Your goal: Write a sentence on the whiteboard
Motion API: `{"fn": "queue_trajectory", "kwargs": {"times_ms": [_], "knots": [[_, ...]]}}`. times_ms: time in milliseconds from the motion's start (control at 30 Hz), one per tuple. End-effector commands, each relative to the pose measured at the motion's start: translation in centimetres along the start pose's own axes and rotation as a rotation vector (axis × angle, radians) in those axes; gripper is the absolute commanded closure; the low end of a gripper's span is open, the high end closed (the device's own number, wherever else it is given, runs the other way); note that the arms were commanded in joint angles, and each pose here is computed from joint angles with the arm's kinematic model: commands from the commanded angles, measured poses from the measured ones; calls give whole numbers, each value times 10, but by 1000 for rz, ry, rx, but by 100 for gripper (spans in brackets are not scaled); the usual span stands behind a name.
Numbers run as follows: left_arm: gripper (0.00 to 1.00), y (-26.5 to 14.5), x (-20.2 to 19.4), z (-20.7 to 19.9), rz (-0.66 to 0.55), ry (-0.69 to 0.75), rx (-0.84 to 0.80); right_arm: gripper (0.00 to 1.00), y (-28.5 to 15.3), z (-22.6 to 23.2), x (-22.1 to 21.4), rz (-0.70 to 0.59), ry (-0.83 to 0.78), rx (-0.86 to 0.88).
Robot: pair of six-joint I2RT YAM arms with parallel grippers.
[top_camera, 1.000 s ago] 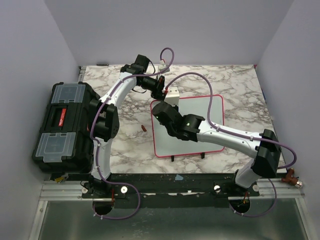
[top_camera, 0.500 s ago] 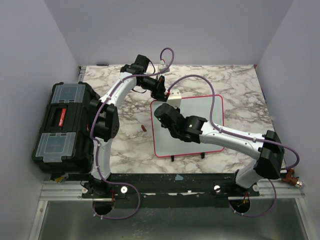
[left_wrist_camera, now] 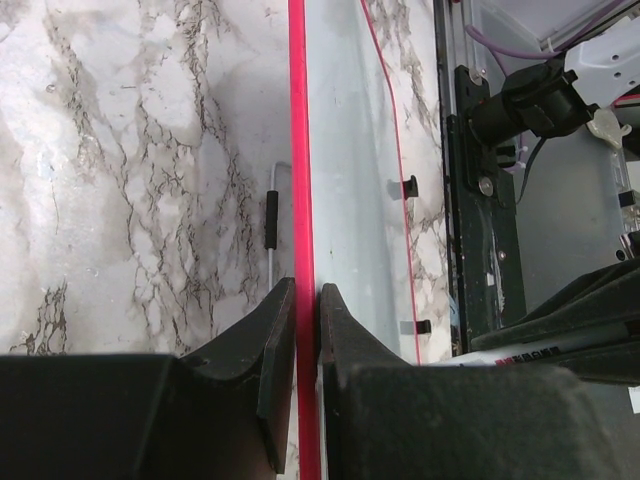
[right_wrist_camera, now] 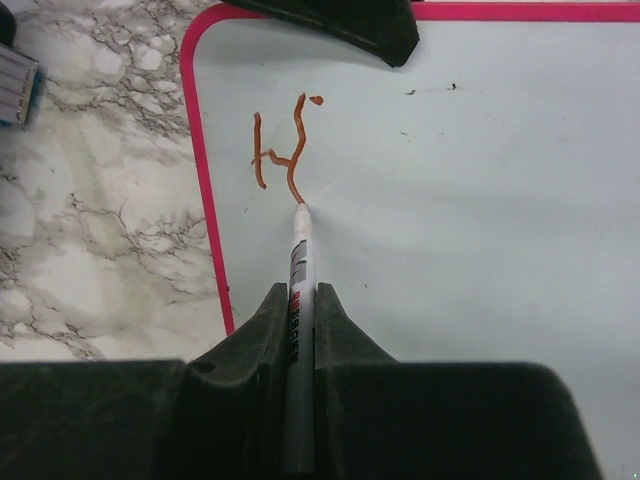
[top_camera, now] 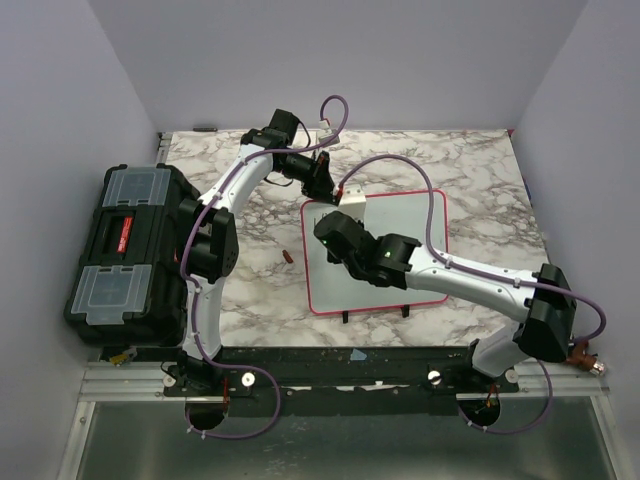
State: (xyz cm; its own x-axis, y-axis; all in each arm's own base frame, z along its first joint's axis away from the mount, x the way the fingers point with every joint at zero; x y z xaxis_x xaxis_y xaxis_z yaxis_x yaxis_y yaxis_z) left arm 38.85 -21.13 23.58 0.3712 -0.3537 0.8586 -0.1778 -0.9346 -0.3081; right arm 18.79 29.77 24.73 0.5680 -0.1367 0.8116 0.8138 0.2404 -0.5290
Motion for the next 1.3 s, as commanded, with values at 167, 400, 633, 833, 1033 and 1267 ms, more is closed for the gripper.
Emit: {"fn": "queue_trajectory", "kwargs": {"times_ms": [167, 400, 633, 833, 1033, 1267], "knots": [[100, -5, 16, -18, -45, 83, -40, 99, -27, -9, 11, -33, 30, 177], [100, -5, 16, -18, -44, 82, -39, 99, -32, -16, 13, -136, 128, 297], [100, -5, 16, -17, -41, 81, -30, 99, -31, -20, 20, -208, 177, 253], [100, -6, 16, -17, -38, 82, -24, 99, -16, -12, 15, -170, 95, 208], [100, -6, 15, -17, -37, 82, -19, 99, -9, -16, 12, -183, 86, 134], [100, -7, 16, -17, -39, 82, -18, 99, -12, -21, 14, -205, 63, 119]]}}
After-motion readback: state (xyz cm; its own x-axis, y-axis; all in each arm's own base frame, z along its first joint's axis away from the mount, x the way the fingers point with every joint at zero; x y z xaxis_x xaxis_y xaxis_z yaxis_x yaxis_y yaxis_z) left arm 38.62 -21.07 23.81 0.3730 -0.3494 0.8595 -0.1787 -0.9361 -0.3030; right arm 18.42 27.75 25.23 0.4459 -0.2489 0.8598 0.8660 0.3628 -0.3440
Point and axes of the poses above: each gripper's point midway between its finger pads, its own y axis out along the fingers, its own z axis along the line the jaws close on, x = y × z, the point moved 10 cm from there along -y, back along the fingers, and after that the axes turned 8 degrees about y, right-handed, at the moved point
